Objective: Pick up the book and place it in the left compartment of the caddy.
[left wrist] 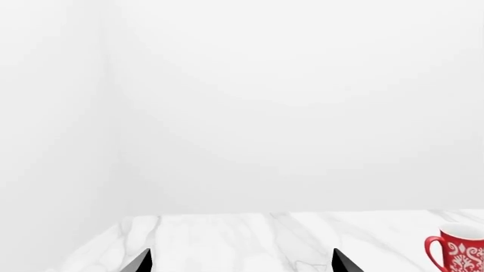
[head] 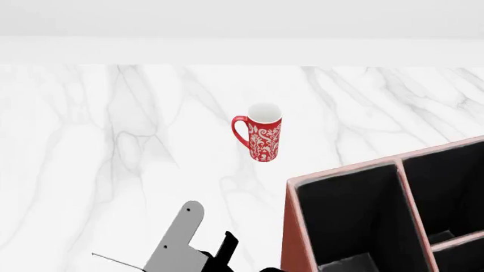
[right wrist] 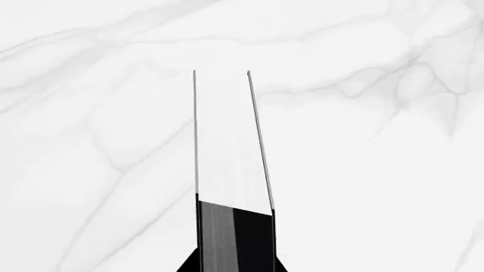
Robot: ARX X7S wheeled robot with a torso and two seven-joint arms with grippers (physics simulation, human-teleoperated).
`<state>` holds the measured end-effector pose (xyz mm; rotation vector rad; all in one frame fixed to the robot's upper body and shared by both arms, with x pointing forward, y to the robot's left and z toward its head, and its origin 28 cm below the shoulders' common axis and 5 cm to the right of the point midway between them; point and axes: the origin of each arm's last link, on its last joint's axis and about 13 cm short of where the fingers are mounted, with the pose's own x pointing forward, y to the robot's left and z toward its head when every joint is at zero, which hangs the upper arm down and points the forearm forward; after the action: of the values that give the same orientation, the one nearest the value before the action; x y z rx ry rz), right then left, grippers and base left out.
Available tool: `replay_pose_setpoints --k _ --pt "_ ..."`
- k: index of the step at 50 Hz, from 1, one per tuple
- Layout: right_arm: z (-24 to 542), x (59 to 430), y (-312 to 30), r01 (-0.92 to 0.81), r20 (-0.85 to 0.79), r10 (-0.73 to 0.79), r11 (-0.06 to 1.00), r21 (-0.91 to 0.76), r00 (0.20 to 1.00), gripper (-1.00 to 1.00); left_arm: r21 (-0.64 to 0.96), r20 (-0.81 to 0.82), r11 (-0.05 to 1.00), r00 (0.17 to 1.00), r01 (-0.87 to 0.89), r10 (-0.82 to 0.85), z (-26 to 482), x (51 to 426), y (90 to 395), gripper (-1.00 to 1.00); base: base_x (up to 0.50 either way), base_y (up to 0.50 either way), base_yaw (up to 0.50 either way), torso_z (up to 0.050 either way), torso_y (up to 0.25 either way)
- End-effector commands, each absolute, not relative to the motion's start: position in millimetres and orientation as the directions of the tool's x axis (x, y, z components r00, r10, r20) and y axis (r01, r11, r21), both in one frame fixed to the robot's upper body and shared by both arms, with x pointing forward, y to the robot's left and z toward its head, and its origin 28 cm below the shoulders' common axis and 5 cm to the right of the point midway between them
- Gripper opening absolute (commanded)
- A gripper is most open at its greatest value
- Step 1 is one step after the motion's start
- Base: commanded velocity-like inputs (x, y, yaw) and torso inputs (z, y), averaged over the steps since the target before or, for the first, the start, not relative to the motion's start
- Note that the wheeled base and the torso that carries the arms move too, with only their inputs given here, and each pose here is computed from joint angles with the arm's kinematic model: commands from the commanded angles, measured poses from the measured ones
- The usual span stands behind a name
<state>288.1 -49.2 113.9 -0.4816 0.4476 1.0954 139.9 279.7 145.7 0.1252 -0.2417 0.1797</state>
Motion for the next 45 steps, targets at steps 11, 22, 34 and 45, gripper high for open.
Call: replay_pose_setpoints --k 11,22,34,45 --pt "154.3 291.3 -59.8 -0.794 -0.476 0.661 0.589 -0.149 0.580 -1.00 0.101 0.248 0.975 0.954 -0.197 0.167 145.8 140.2 279.8 1.00 0.00 0.00 0.00 0.000 0.002" --pt "182.8 270.4 -62.7 -0.750 -0.439 0.636 0.645 -0.150 0.635 -1.00 0.103 0.248 0.974 0.954 -0.200 0.170 145.3 140.4 280.0 1.00 0.00 0.00 0.00 0.000 0.001" --pt "213.1 256.8 -65.9 -0.607 -0.366 0.529 0.783 -0.138 0.766 -1.00 0.103 0.247 0.974 0.954 -0.201 0.170 145.4 140.6 280.3 1.00 0.00 0.00 0.00 0.000 0.001" --pt "232.3 247.3 -73.5 -0.554 -0.357 0.488 0.826 -0.107 0.796 -1.00 0.107 0.246 0.975 0.955 -0.197 0.166 144.6 141.1 279.2 1.00 0.00 0.00 0.00 0.000 0.001"
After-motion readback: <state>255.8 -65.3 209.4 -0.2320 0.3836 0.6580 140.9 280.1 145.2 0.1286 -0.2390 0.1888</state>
